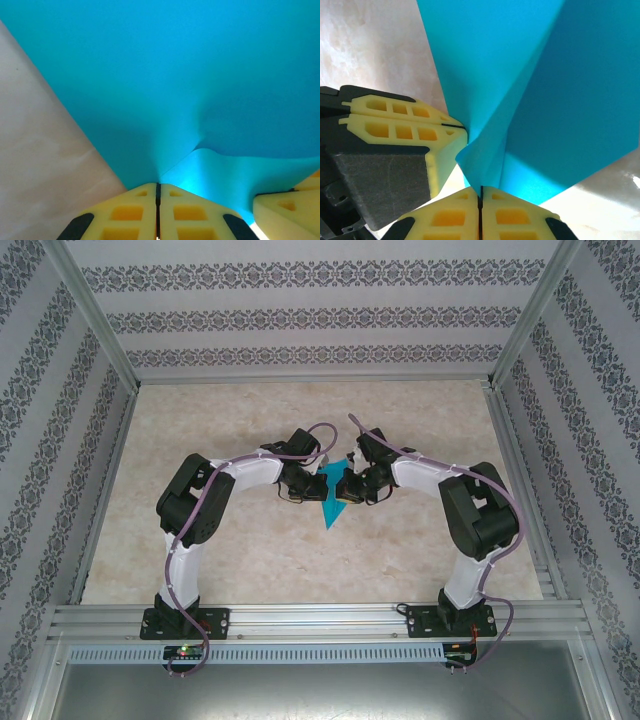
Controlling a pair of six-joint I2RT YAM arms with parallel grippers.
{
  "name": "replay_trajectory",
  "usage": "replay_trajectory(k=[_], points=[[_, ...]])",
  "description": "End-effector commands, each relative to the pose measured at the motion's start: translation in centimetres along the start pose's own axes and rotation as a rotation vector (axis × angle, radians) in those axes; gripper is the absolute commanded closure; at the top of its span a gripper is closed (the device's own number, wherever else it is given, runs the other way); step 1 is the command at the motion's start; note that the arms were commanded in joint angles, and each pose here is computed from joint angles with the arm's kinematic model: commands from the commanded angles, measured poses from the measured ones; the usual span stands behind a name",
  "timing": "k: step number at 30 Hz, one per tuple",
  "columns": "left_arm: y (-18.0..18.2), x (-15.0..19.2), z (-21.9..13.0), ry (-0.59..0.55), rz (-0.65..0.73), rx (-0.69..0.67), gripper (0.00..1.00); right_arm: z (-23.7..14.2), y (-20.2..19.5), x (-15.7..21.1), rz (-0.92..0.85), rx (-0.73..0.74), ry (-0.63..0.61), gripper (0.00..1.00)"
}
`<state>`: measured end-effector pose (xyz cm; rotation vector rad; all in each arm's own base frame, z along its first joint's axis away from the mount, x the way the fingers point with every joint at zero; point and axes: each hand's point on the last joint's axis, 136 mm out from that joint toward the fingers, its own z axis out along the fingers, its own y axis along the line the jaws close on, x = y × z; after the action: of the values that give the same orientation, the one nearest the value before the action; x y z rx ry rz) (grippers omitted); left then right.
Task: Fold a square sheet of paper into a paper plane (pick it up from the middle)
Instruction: Fourth fold the wing at the center of the table.
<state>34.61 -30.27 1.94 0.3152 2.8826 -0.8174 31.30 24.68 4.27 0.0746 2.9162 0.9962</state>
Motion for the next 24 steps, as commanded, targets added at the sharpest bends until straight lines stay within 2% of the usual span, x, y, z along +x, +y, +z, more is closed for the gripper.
replay_trajectory(k=[1,17,24], points=[[3.3,3.4,2.0,0.119,-0.035,-0.116,0.91,0.6,1.3,-0.5,-0.015,-0.036,0.009,0.93],[3.3,3.6,2.1,0.122,-0.037,-0.106,0.91,1.9,1.5,-1.4,0.023,-0.078,0.007,0.94],[2.8,3.0,1.6,0.091,-0.064,-0.049,0.91,2.5,1.1,-1.4,0.049,-0.103,0.011,0.95]])
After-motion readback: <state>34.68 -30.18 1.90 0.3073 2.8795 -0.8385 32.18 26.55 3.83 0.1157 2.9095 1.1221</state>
